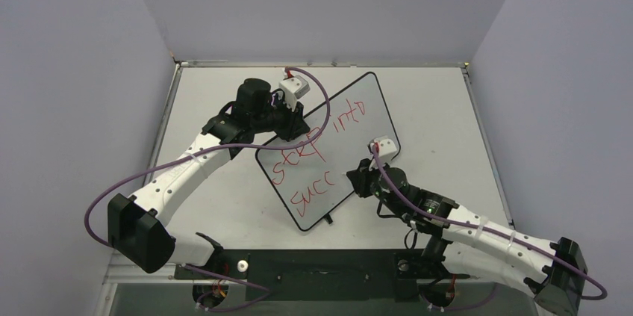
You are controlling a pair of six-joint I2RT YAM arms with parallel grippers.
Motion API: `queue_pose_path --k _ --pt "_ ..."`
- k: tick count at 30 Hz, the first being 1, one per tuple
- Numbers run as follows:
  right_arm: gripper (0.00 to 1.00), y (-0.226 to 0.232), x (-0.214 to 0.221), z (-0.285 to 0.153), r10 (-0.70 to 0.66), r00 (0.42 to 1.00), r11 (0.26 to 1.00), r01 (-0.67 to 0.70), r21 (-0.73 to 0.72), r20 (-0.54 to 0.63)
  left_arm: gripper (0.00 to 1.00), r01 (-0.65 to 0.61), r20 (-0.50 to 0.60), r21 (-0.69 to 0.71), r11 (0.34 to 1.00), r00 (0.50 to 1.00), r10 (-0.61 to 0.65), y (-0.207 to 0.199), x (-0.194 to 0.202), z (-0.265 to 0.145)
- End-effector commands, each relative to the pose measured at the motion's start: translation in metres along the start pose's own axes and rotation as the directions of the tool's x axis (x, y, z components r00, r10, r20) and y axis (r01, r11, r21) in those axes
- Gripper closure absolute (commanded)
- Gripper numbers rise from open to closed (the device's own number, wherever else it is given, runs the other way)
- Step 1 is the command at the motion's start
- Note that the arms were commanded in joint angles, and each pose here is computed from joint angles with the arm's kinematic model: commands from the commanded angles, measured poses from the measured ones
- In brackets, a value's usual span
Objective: Write a sentence on the whiteboard
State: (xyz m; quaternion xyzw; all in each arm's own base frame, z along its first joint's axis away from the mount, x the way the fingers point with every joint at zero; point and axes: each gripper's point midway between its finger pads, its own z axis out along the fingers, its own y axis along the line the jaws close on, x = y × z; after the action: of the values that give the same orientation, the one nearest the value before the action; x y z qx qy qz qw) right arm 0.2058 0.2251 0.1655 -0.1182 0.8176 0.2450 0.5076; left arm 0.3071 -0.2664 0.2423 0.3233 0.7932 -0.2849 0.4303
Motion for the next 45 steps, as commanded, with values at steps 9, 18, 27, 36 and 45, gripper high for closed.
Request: queue_pose_path --k 9,18,27,36,45 --pt "1.00 0.011 -0.004 0.014 0.016 1.000 0.999 -0.015 -0.035 0.020 1.00 -0.112 0.104 -0.046 0.993 0.988 0.116 0.005 -0.029 -0.006" --pt "1.00 0.012 0.000 0.022 0.018 1.000 0.999 -0.017 -0.036 0.024 1.00 -0.111 0.100 -0.044 0.993 0.988 0.115 0.006 -0.029 -0.004" --pt "1.00 0.007 0.010 0.028 0.016 1.000 1.000 -0.016 -0.014 0.011 1.00 -0.110 0.099 -0.044 0.993 0.989 0.114 0.006 -0.028 -0.004" --pt "1.00 -0.002 0.015 0.030 0.013 1.000 1.000 -0.013 0.025 0.003 1.00 -0.110 0.097 -0.045 0.993 0.989 0.114 0.006 -0.028 -0.004" --pt "1.00 -0.017 0.009 0.027 0.009 1.000 0.997 -0.010 0.080 0.018 1.00 -0.111 0.098 -0.046 0.993 0.989 0.115 0.006 -0.028 -0.004"
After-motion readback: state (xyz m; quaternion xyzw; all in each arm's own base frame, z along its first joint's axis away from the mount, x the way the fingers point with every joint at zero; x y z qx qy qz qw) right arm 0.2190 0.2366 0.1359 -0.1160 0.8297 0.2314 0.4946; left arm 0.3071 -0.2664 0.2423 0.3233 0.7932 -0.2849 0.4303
